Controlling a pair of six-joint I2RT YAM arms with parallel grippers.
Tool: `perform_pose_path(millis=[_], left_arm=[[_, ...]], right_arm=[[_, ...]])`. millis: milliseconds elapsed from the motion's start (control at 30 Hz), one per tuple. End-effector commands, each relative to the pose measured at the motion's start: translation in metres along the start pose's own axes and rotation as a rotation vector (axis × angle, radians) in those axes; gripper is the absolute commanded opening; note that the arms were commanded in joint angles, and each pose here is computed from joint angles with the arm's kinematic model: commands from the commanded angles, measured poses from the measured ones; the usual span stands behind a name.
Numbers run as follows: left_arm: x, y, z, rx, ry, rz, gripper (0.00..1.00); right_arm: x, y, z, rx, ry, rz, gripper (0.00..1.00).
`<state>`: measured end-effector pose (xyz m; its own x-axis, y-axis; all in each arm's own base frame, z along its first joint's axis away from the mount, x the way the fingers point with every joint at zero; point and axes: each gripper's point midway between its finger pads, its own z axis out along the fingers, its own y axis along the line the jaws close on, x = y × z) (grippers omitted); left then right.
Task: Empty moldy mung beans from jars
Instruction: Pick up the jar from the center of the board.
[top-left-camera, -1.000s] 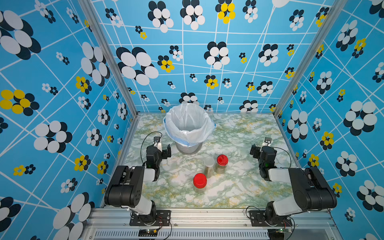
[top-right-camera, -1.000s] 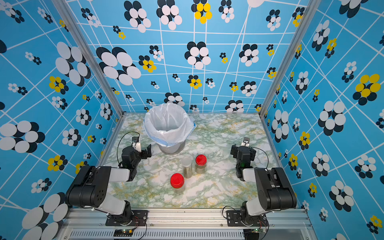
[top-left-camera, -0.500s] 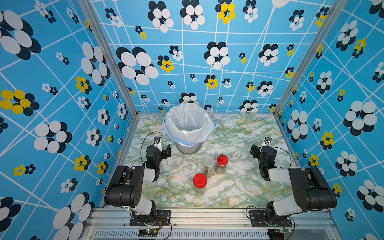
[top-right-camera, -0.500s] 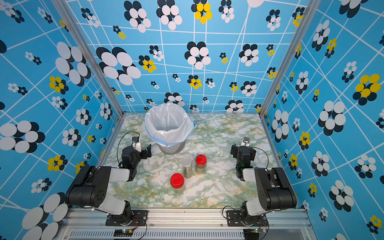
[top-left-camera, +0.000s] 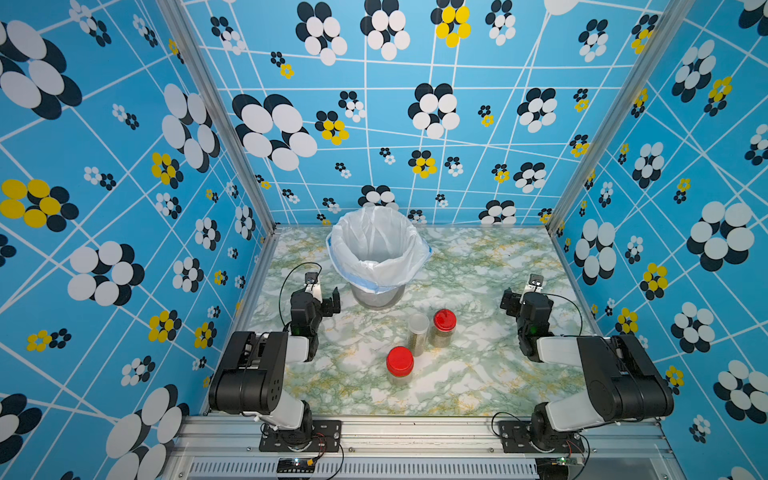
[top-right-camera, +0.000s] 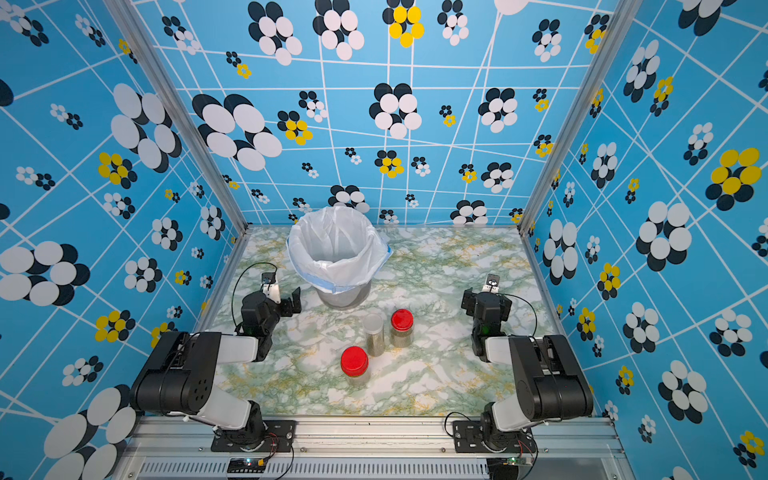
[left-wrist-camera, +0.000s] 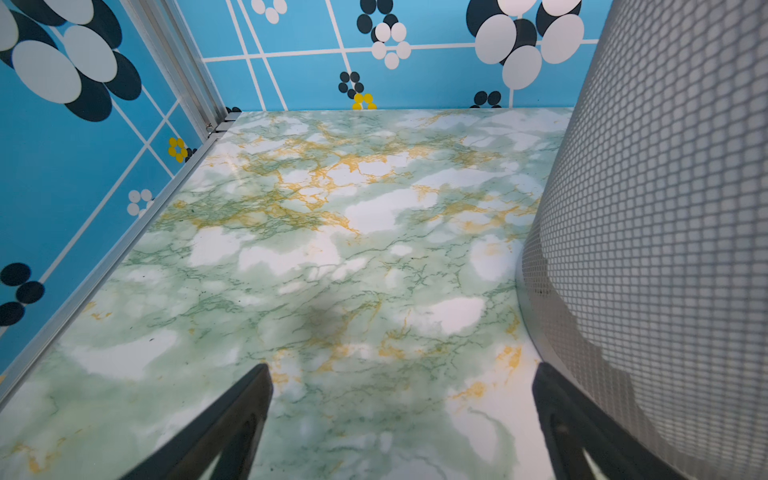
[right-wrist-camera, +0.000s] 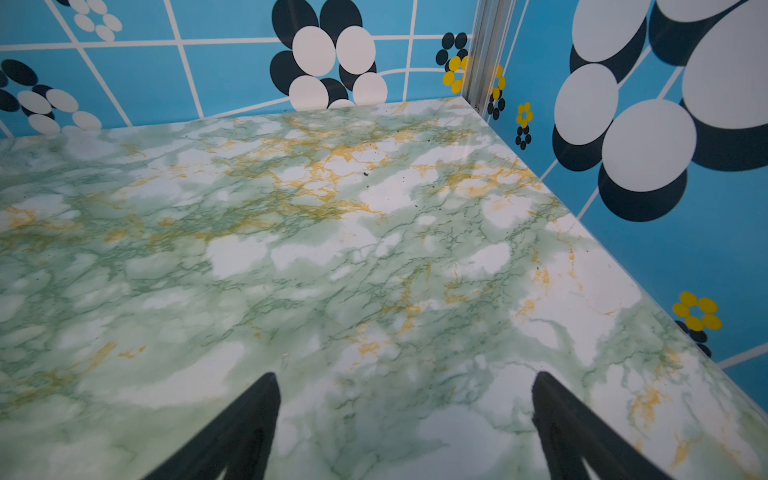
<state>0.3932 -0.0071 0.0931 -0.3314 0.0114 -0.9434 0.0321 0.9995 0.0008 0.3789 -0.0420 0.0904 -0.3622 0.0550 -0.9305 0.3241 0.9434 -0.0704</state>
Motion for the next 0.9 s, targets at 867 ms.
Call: perform_pose_path(millis=[867], left_arm=[[-0.093,-0.086,-0.113,0.058,-0.194,0.158,0.99]], right_arm=[[-0.070,0.036,-0.072,-0.275,0.130,0.135,0.85]])
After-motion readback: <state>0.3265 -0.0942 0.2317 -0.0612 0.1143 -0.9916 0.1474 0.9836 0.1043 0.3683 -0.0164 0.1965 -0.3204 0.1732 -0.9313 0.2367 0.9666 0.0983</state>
